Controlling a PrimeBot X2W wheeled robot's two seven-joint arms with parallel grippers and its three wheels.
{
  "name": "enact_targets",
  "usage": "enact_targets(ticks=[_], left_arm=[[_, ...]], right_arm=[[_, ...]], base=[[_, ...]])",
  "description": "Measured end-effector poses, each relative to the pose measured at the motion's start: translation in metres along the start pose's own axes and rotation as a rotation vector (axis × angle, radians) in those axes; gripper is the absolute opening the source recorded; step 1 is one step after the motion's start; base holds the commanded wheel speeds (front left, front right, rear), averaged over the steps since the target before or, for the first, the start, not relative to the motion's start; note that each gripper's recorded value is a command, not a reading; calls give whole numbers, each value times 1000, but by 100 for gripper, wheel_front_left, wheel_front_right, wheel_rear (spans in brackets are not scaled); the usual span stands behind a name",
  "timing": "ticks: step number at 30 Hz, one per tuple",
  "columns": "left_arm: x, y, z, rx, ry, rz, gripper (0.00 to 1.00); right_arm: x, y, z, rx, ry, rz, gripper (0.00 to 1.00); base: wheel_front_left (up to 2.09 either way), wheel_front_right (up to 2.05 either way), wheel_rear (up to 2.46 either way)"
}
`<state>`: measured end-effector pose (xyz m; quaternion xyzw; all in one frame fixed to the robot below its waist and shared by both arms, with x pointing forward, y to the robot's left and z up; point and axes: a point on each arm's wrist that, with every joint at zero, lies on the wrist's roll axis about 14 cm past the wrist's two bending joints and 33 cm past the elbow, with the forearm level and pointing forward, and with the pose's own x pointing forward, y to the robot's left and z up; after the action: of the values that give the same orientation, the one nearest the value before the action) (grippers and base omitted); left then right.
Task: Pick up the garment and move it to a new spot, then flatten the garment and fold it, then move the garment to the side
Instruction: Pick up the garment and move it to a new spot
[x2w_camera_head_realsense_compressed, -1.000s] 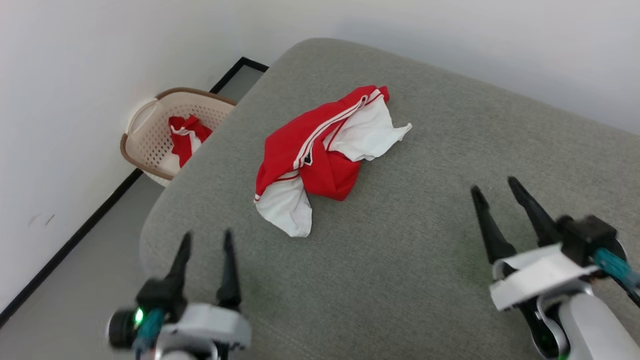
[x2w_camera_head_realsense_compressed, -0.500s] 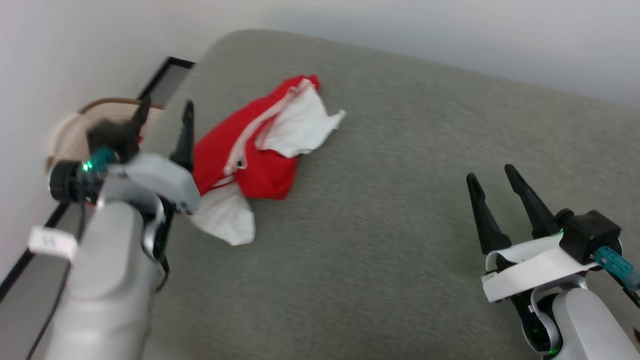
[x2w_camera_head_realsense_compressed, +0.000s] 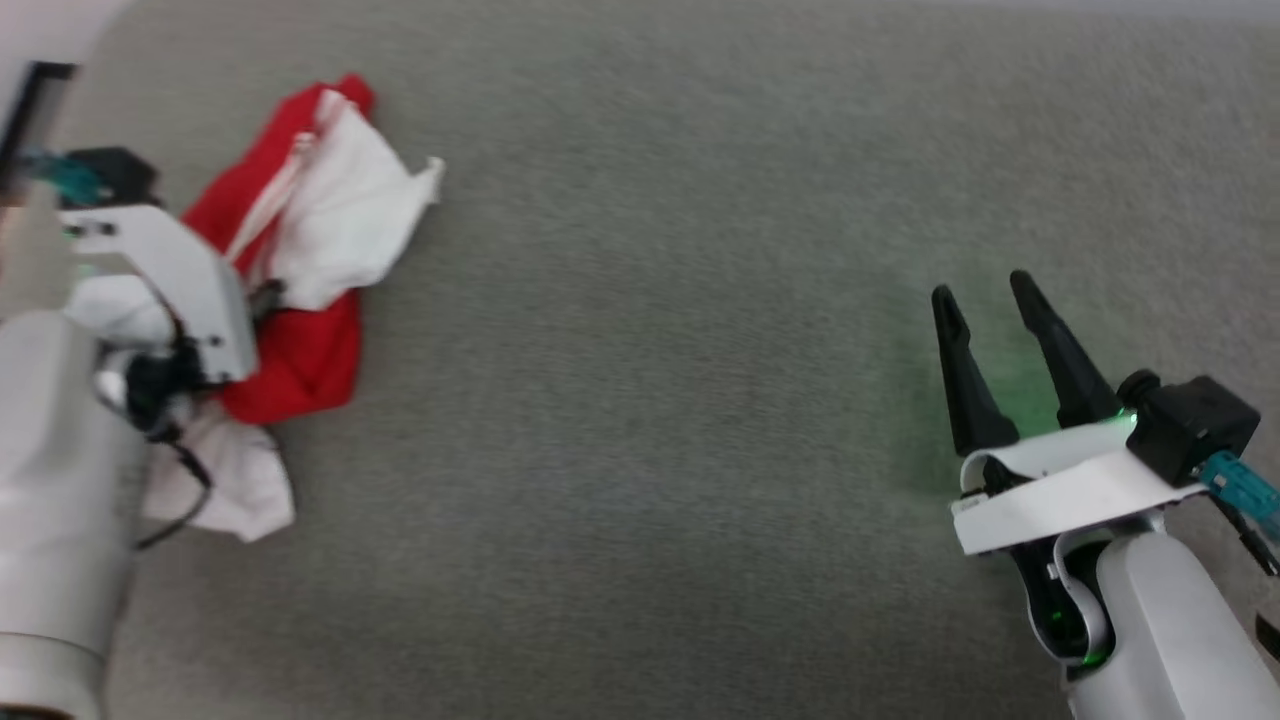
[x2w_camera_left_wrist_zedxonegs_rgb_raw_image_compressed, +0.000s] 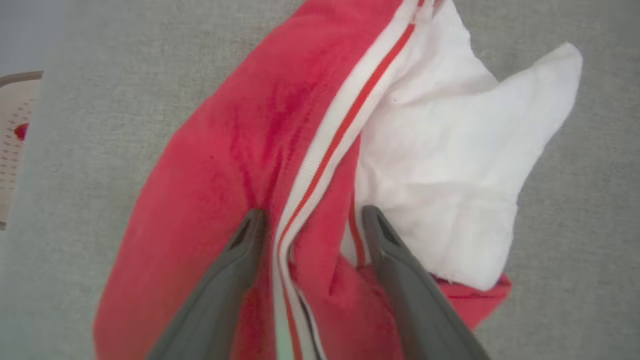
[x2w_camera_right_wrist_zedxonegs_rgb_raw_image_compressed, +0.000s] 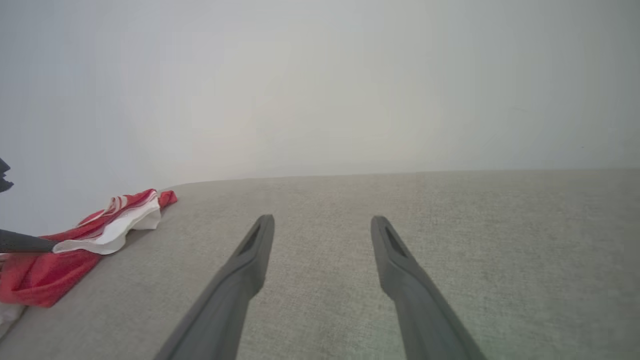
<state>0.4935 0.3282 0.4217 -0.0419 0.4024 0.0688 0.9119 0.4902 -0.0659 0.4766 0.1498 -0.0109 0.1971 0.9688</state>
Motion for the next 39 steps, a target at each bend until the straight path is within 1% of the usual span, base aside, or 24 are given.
enact_targets(ticks=[3,6,11,12,13,14,15,16,20,23,28,31,33,37,39], left_arm=[[18,4,-13,5,115,15,100],[36,0,-22,-2,210,11,100],[63,-8,-22,3,247,1,100],[67,-10,-24,3,258,-1,91],[70,-12,-26,5,266,-4,66],[73,-14,-25,9,267,-7,37],[76,-16,-24,12,260,-10,11],[77,-18,-22,14,247,-15,0],[75,-23,-10,25,156,-30,0],[66,-29,6,49,62,-47,0],[41,-71,39,87,-88,-155,0],[17,-85,68,110,-194,-198,0],[2,-107,81,115,-244,-261,0],[-26,-168,97,154,-291,-432,0],[-39,-203,99,197,-293,-521,0]], right_arm=[[-2,-17,-4,-1,4,-41,100],[-4,-34,-9,-4,13,-82,100],[-10,-57,-20,-9,37,-137,100],[-12,-60,-22,-10,44,-147,100],[-14,-63,-23,-10,48,-156,100],[-16,-66,-24,-12,50,-166,100],[-18,-69,-24,-13,51,-175,100],[-19,-70,-23,-14,51,-181,100],[-21,-69,-15,-19,36,-185,100],[-23,-65,-4,-21,13,-185,100],[-33,-59,12,-17,-18,-197,100],[-40,-55,23,-13,-43,-205,100],[-44,-52,30,-8,-60,-211,100],[-53,-53,43,-4,-94,-232,100],[-59,-59,50,-2,-112,-257,100]], base=[[0,0,0],[0,0,0],[0,0,0],[0,0,0],[0,0,0],[0,0,0],[0,0,0],[0,0,0],[0,0,0],[0,0,0],[0,0,0],[0,0,0],[0,0,0],[0,0,0],[0,0,0]])
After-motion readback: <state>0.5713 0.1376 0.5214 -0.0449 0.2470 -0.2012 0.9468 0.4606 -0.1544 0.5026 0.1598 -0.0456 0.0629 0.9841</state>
